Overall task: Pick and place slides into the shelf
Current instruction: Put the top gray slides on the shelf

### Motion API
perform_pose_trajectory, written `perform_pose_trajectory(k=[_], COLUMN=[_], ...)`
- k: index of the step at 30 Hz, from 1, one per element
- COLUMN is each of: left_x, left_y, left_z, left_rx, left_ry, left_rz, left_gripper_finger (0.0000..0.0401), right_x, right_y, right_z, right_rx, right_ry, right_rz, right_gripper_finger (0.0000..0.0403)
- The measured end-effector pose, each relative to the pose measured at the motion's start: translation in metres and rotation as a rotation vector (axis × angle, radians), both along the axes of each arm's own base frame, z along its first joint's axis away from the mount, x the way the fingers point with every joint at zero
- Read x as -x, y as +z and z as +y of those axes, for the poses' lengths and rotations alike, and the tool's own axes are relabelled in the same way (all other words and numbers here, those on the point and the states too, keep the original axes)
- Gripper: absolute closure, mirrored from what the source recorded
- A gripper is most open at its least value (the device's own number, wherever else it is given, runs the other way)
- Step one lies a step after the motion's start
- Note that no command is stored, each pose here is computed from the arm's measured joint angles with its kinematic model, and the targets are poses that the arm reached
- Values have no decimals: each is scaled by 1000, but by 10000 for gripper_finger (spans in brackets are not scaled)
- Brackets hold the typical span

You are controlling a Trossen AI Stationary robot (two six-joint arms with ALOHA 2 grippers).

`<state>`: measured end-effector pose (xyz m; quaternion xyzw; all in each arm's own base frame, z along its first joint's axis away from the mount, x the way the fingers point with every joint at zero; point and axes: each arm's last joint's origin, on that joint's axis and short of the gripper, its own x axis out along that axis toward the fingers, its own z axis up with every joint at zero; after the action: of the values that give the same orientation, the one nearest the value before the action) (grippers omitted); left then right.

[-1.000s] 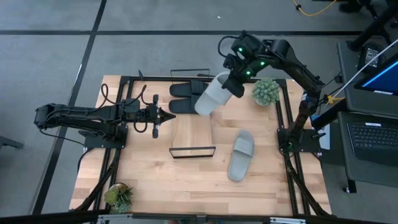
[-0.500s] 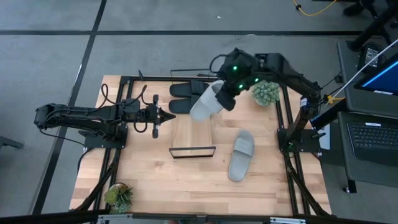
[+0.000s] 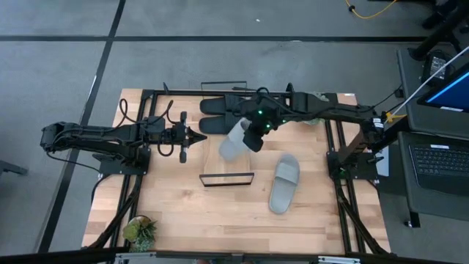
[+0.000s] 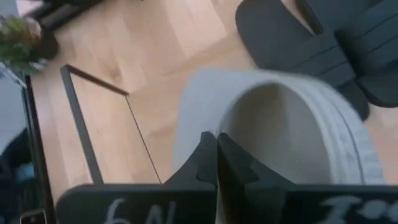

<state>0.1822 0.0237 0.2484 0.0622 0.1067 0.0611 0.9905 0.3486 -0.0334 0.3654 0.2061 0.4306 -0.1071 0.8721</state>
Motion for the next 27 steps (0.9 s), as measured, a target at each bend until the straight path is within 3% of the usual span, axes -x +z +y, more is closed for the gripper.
perform_pose_trajectory(k=[9,27], left_x=[0,0], left_y=[0,0], left_z=[0,0], left_rx=[-3,-4], left_ry=[-1,-2], left_rz=[3,0], left_gripper_finger=[401,401], right_x=[26,47], right_y=[-42,-131], right_z=[15,8], right_rx=[-107,-302], right_ry=[-72,-314], right_rz=[-304,-535], right_gripper_finger=[403,403])
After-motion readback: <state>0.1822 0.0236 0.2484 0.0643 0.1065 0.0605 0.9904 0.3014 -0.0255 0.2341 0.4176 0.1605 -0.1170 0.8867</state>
